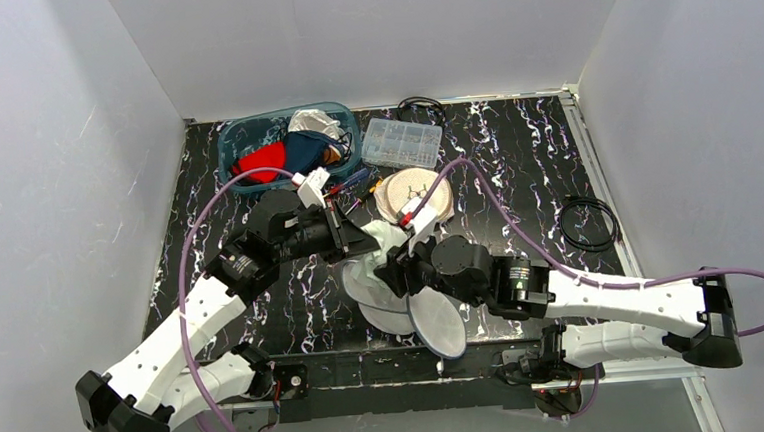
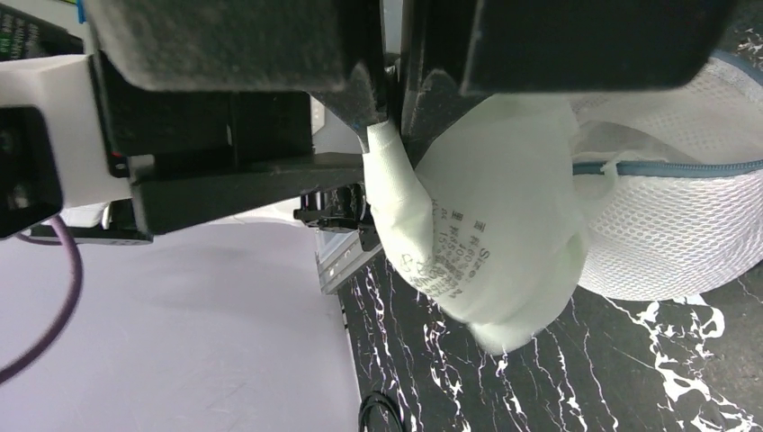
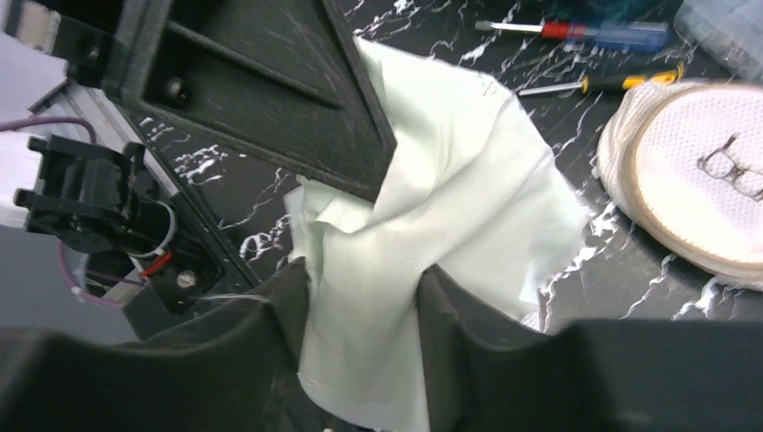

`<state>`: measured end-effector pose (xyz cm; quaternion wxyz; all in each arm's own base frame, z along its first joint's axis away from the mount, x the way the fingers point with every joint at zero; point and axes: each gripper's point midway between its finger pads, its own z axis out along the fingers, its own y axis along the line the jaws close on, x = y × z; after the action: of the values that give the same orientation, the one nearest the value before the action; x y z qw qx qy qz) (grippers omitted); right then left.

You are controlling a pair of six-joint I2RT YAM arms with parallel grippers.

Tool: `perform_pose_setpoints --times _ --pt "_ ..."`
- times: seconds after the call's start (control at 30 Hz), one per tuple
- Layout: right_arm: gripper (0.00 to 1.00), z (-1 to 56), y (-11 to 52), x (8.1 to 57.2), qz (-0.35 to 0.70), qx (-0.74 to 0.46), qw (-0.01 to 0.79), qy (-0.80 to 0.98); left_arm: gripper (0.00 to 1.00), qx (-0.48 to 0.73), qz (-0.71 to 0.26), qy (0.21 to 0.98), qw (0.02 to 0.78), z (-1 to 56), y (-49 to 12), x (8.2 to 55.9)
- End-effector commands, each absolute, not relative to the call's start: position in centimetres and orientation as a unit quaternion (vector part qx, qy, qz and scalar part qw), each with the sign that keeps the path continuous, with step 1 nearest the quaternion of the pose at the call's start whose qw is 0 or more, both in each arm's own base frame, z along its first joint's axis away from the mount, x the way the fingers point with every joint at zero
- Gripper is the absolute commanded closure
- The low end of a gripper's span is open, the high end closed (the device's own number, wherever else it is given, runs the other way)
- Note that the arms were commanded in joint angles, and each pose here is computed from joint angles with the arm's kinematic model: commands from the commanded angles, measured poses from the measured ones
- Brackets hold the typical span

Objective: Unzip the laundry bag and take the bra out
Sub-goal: Pick up the bra from the laundry bag.

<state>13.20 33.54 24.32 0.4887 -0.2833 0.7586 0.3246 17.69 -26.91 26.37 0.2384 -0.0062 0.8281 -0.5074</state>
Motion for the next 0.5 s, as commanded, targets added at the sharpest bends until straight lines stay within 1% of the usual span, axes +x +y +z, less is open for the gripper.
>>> perform_pose_setpoints --times 0.0,0.03,0.07,0.1,0.17,0.27,0.47 --pt "0.33 29.3 33.5 12.8 0.367 -0.264 0.504 0.736 1.00 0.040 -0.522 0.804 0.281 29.6 -26.6 17.2" --pt "0.26 29.7 33.1 12.7 0.367 -0.265 0.503 0.736 1.00 0.055 -0.521 0.798 0.298 30.7 -26.3 17.2" --pt "0.15 30.1 32.7 12.5 0.369 -0.266 0.504 0.734 1.00 0.070 -0.519 0.793 0.312 31.5 -26.1 17.2" --pt "0.09 30.8 32.2 12.3 0.374 -0.268 0.505 0.730 1.00 0.090 -0.520 0.784 0.327 32.6 -25.9 17.1" --pt "0.02 31.9 31.4 11.7 0.383 -0.280 0.506 0.720 1.00 0.133 -0.518 0.768 0.352 34.5 -25.5 16.7" --pt "0.01 33.9 30.2 10.4 0.409 -0.304 0.513 0.691 1.00 0.202 -0.504 0.746 0.384 36.6 -24.9 16.1" --pt "0.01 37.4 28.0 7.4 0.474 -0.347 0.527 0.615 1.00 0.294 -0.469 0.714 0.429 39.0 -23.6 15.7"
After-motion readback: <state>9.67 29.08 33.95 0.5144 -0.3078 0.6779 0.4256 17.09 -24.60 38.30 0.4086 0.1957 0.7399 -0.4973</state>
